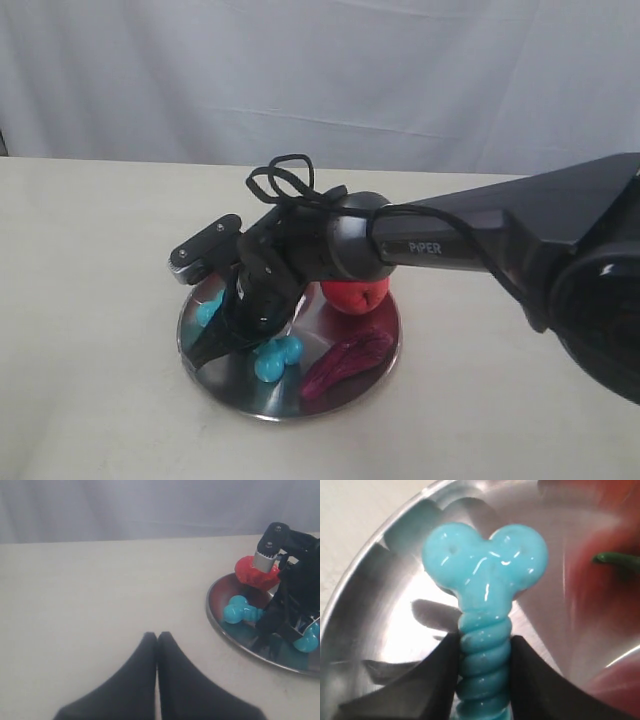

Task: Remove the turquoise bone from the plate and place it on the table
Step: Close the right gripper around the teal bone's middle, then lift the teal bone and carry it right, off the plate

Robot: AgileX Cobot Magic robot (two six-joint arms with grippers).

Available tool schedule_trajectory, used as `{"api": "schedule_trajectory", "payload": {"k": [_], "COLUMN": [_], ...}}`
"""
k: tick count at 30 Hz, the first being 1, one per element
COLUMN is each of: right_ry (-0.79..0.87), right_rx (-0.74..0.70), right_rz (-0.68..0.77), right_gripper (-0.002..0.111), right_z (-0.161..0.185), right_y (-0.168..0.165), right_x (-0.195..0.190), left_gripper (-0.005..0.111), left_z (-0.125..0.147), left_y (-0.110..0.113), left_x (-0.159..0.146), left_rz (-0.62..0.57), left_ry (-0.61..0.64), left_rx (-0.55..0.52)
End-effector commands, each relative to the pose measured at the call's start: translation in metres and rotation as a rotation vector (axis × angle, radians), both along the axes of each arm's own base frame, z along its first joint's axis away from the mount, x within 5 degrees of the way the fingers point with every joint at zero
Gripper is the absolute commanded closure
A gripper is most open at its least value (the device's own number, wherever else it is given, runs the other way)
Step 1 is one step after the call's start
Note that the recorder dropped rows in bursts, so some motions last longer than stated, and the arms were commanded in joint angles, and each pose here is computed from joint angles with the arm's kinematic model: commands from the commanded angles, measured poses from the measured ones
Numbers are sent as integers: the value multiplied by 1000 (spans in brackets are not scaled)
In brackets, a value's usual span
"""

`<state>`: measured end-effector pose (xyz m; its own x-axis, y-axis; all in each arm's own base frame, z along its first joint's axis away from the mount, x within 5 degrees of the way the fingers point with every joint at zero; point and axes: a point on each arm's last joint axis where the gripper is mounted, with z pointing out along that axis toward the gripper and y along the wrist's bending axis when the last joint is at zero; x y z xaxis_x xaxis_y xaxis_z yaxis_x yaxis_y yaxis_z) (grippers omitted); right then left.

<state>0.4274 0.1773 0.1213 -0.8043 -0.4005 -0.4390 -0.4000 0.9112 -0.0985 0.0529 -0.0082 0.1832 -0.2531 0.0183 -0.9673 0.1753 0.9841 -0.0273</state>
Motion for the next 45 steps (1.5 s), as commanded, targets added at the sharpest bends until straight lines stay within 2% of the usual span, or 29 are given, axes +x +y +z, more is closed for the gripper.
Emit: {"api": "schedule_trajectory", "payload": {"k": [1, 12, 25, 30, 33, 39, 45], "right_ry": [-63, -137, -104, -102, -78, 3, -3], "right_rx": [18, 50, 45, 58, 57, 20, 20], "right_rz": [4, -7, -38, -84, -156, -332, -421], "right_gripper": [109, 109, 109, 109, 109, 109, 109], "right_z": [28, 78, 83, 96, 109, 137, 163], "right_y": [-1, -4, -7, -14, -32, -88, -126], "right_x": [1, -7, -11, -15, -17, -26, -48], "left_gripper": [107, 107, 107, 107, 107, 107, 107], "left_z": [-1, -1, -1, -1, -1, -1, -1], "left_y": [0, 0, 0, 0, 0, 0, 0], "left_x": [0, 0, 0, 0, 0, 0, 0], "left_rz": [-2, -2, -2, -2, -2, -2, -2], "left_ry": [1, 1, 1, 1, 1, 1, 1], "left_rx": [-1, -1, -1, -1, -1, -1, -1]}}
